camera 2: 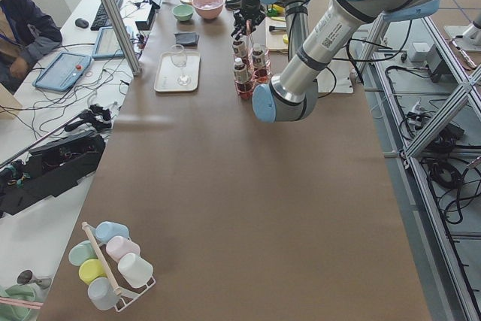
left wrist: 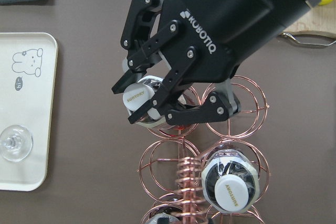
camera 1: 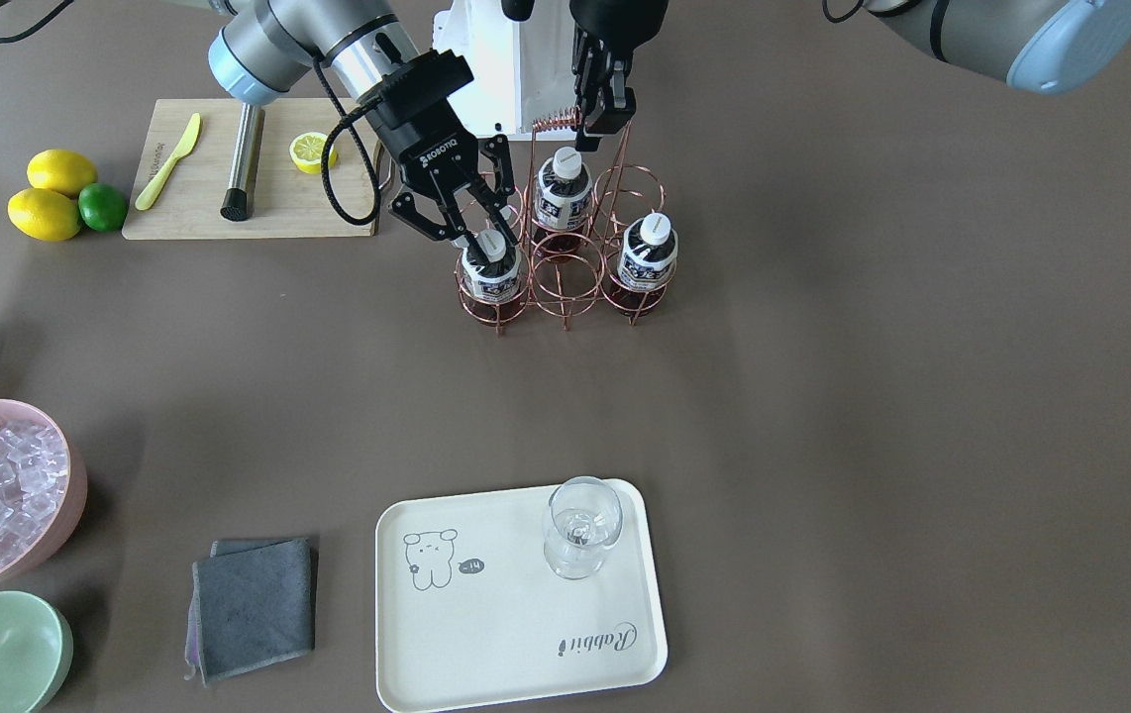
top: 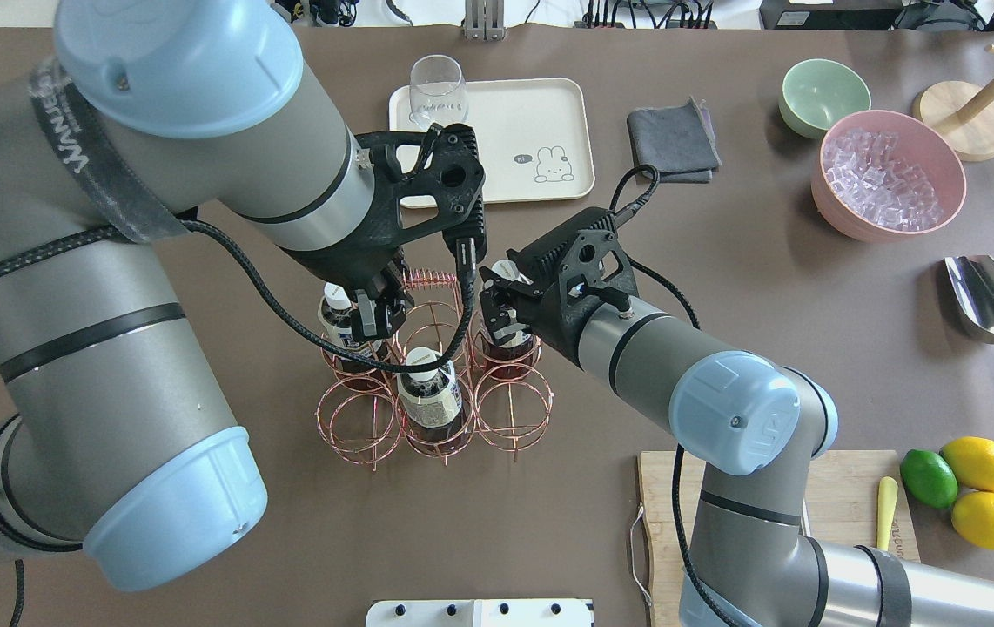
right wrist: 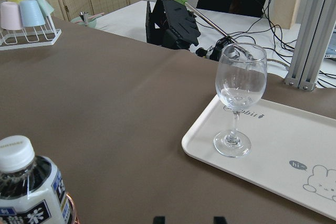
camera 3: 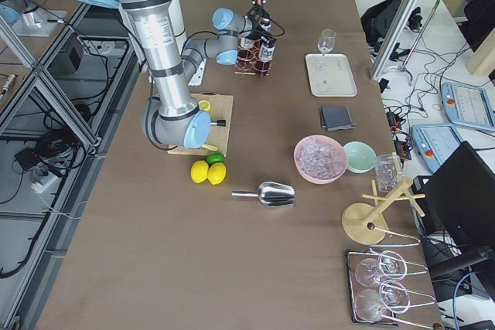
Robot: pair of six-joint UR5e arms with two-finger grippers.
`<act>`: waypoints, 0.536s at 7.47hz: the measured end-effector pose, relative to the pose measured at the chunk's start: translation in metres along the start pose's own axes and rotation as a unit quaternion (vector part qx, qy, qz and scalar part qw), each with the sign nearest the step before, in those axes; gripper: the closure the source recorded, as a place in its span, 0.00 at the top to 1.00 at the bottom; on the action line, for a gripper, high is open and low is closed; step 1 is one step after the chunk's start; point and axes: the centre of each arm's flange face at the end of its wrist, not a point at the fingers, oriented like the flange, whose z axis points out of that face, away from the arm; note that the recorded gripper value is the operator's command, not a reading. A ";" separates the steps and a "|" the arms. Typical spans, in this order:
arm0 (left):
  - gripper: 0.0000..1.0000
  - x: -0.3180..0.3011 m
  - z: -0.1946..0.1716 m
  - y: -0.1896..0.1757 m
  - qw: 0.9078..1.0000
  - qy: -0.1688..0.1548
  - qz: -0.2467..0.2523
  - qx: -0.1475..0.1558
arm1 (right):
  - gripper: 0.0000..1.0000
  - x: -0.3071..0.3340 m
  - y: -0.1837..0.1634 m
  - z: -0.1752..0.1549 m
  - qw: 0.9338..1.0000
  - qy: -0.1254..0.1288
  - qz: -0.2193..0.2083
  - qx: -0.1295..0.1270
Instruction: Take tea from basket to plate
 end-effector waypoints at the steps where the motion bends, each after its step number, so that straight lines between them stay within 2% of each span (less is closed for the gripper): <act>1: 0.00 0.000 0.000 0.000 1.000 0.000 0.000 0.000 | 0.00 0.000 0.001 0.001 1.000 0.000 0.000 0.000; 4: 0.00 0.000 0.000 0.001 1.000 0.000 0.000 -0.001 | 0.00 -0.005 -0.008 -0.008 1.000 -0.006 0.012 0.004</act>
